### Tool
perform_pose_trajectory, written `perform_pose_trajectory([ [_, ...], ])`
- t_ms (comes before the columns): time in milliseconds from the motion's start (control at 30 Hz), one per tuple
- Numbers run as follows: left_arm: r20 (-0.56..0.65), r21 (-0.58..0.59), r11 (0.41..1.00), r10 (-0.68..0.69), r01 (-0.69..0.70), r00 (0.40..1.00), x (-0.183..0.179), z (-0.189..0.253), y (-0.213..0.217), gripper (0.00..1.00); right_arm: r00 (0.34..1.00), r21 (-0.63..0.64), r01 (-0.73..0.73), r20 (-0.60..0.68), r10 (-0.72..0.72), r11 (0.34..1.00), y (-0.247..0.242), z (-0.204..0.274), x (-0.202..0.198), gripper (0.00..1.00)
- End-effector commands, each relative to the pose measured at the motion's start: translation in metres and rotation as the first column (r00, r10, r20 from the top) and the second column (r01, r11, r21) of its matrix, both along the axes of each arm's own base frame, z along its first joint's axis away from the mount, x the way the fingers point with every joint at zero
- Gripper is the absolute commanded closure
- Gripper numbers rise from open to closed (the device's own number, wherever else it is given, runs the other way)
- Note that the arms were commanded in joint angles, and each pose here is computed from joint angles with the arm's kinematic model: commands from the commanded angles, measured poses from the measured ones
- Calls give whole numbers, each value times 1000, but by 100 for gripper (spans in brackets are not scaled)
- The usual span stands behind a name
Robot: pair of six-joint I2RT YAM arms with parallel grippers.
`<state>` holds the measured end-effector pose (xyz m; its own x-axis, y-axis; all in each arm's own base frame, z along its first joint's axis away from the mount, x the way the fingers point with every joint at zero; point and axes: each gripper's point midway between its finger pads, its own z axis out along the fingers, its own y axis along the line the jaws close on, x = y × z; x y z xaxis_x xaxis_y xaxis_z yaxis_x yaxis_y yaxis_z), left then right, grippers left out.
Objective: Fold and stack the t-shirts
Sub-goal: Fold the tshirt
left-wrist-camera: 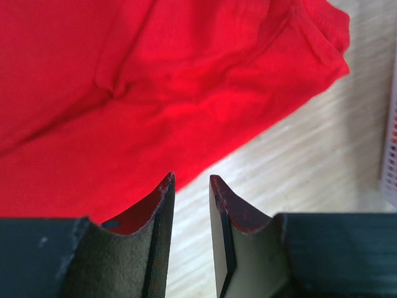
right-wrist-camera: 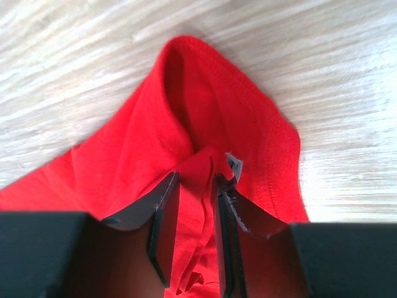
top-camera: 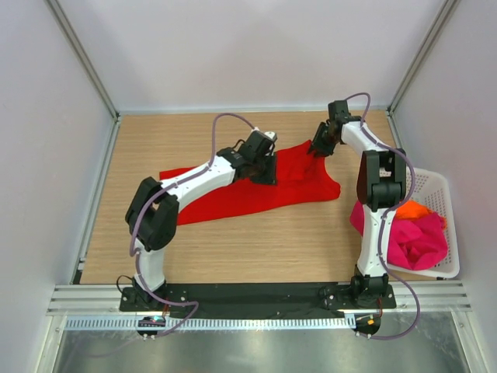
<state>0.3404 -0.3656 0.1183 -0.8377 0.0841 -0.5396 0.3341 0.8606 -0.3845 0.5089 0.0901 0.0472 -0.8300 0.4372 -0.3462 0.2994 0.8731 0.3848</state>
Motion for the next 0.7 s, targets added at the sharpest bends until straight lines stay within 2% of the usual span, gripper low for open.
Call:
perform_pose_trajectory([
  [0,184,72,997,-23,10,983,25,17,-11,70,997,-28,23,73,-20,999,-9,27,18,66],
  [133,186,46,999,-15,6,982,32,21,-23,69,997,-9,17,78,-16,1000,-7,26,21,70],
  [300,231,62,998,-23,9,973,38,26,-34,69,996,23,34,80,-35,999,-3,30,22,98],
  [467,258,91,996,-34,11,966,48,12,-43,69,992,105,118,34,-122,987,5,50,18,99],
  [667,298,89,996,-34,8,954,64,-2,-55,69,956,217,293,-60,-286,931,14,70,10,99],
])
